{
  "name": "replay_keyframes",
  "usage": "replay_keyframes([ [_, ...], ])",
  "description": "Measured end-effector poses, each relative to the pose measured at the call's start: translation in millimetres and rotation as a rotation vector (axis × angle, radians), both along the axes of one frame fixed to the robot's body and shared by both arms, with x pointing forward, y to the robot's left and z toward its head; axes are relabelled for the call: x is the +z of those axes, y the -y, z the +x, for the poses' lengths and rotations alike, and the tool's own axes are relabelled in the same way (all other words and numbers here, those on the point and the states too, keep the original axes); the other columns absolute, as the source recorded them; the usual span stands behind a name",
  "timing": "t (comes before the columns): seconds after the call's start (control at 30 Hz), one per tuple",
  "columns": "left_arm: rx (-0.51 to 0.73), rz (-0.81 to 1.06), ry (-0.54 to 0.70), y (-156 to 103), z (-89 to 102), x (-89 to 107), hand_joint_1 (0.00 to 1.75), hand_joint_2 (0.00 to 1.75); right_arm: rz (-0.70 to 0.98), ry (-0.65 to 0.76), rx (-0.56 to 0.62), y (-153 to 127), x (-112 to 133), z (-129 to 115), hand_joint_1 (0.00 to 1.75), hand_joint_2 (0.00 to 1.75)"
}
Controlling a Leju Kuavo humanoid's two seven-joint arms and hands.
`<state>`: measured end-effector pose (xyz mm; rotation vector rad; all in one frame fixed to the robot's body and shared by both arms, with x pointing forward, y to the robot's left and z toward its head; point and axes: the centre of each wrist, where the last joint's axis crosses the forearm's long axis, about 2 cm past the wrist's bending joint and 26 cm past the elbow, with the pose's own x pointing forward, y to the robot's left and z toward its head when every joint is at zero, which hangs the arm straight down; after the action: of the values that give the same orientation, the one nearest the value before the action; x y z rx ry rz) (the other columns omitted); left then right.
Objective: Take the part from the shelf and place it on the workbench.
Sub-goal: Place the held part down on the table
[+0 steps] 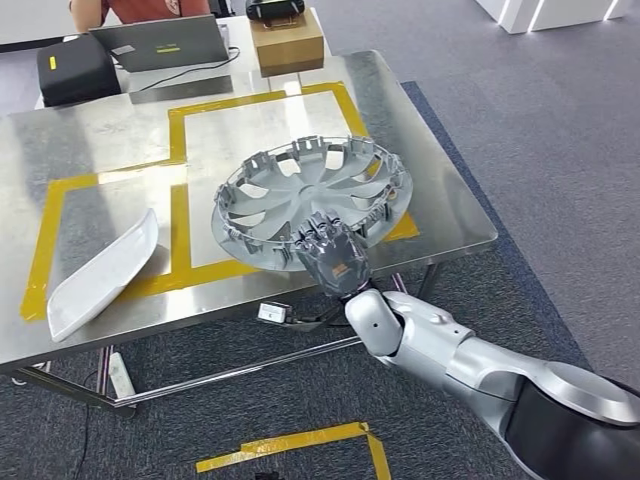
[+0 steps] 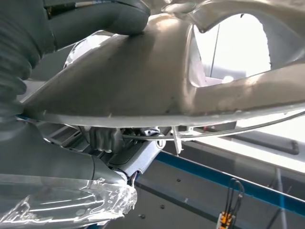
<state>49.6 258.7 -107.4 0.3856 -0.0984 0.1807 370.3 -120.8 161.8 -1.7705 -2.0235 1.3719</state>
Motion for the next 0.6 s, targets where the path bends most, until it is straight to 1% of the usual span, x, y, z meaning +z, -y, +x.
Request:
replay_keyframes([
  [0.13,0.001,-0.001,0.001,-1,0.0,-0.1,0.00,1.75,0.000,-0.033,0.014,-9,-11,-10,1.75,1.75],
  [0.2,0.003,-0.004,0.003,0,1.1,0.1,0.00,1.75,-0.009,-0.086,0.043,-14,-21,-20,1.75,1.75],
  [0.27,0.004,-0.010,0.002,0,-0.1,-0.1,0.00,1.75,-0.044,-0.191,0.105,-20,-33,-28,1.75,1.75],
  [0.33,0.004,-0.016,0.000,-1,-1.4,-0.4,0.00,1.75,-0.073,-0.319,0.158,-25,-40,-30,1.75,1.75],
  [0.43,0.003,-0.024,0.002,-1,-1.2,-0.5,0.00,1.75,-0.067,-0.445,0.165,-32,-41,-26,1.75,1.75],
  [0.6,0.003,-0.025,0.003,-2,-1.0,-0.6,0.00,1.75,-0.030,-0.537,0.147,-46,-38,-23,1.75,1.75],
])
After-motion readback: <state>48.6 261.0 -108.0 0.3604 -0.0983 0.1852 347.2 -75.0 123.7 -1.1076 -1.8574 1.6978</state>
